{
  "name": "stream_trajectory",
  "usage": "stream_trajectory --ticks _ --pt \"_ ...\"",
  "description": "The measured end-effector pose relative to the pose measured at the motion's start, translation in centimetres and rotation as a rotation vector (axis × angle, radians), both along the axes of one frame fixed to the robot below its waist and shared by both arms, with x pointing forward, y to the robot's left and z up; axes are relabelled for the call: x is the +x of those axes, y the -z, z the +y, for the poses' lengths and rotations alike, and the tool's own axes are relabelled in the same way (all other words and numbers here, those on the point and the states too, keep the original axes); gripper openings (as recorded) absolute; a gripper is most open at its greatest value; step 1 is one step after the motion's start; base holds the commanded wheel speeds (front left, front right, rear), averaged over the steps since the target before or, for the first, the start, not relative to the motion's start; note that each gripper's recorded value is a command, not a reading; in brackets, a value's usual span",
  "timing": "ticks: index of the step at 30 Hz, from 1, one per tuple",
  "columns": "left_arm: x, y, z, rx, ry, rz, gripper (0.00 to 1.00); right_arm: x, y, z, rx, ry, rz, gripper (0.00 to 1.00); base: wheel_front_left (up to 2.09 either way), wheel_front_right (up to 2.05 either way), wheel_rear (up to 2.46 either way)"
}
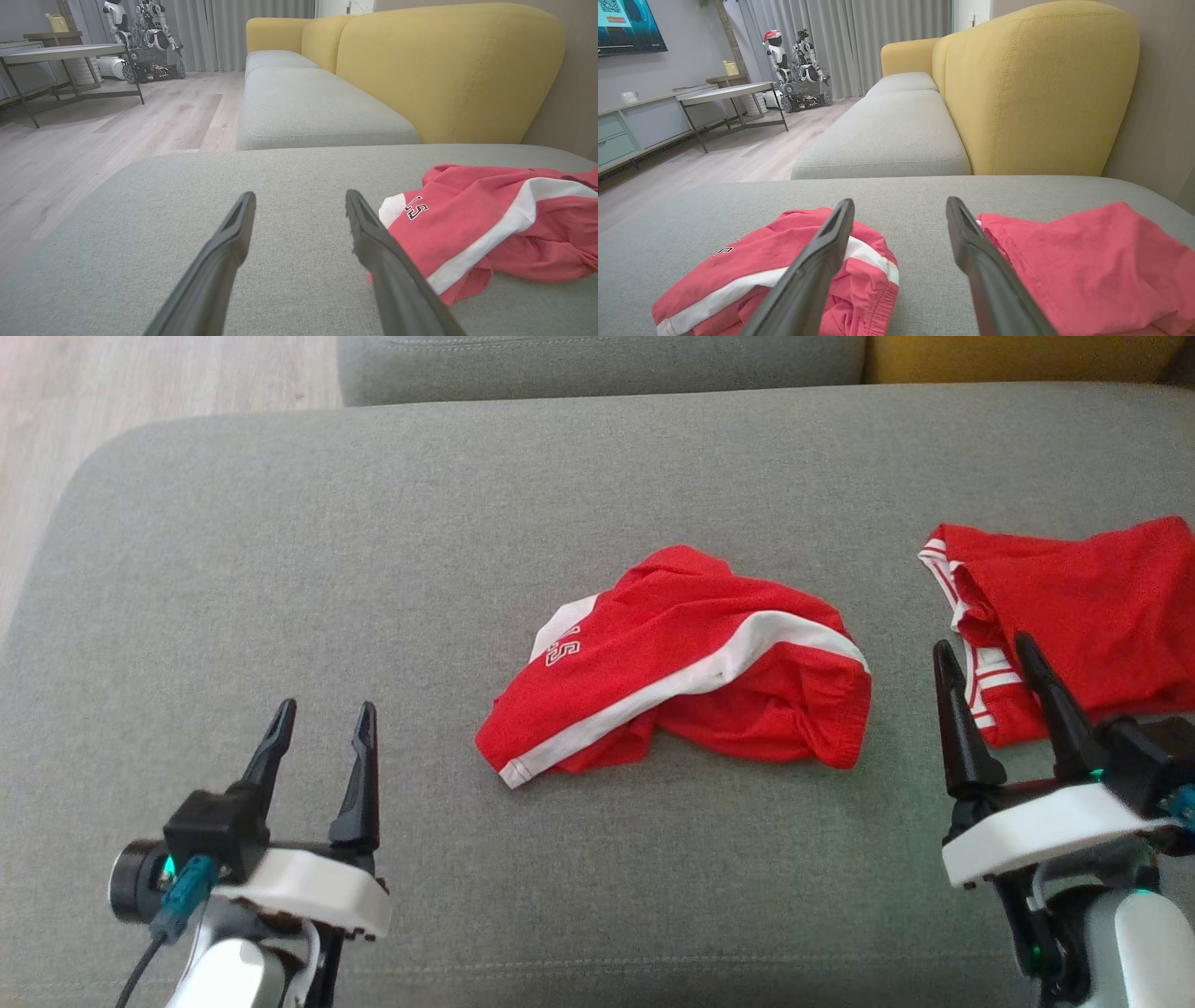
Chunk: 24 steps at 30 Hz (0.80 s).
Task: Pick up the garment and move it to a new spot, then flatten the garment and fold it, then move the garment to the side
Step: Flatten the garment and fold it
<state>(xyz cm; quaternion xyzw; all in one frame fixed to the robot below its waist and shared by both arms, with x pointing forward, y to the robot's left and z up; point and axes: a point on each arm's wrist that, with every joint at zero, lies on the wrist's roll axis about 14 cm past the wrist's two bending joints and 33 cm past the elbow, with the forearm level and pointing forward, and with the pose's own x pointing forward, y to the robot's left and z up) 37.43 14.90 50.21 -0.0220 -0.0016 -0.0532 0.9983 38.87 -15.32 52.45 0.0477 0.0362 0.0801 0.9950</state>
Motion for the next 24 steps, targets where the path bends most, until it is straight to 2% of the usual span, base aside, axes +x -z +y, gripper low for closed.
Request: stream_trajectory --ticks 8,11,18,24 --pt "0.1 0.2 0.0 0.005 0.001 0.01 1.0 0.1 0.4 0.1 0.0 -0.004 0.012 1.0 0.0 0.0 0.0" --pt "0.0 0.9 -1.1 0.004 0.049 0.046 1.0 0.2 0.7 0.2 0.0 -0.004 0.022 1.0 0.0 0.0 0.0" --pt "-1.3 5.9 -7.8 -0.057 0.277 0.272 1.0 0.5 1.6 0.2 0.001 -0.005 0.048 1.0 0.0 0.0 0.0" --pt "-1.6 10.3 -9.5 -0.096 0.307 0.432 1.0 0.5 2.6 -0.3 0.0 0.012 0.078 1.0 0.0 0.0 0.0"
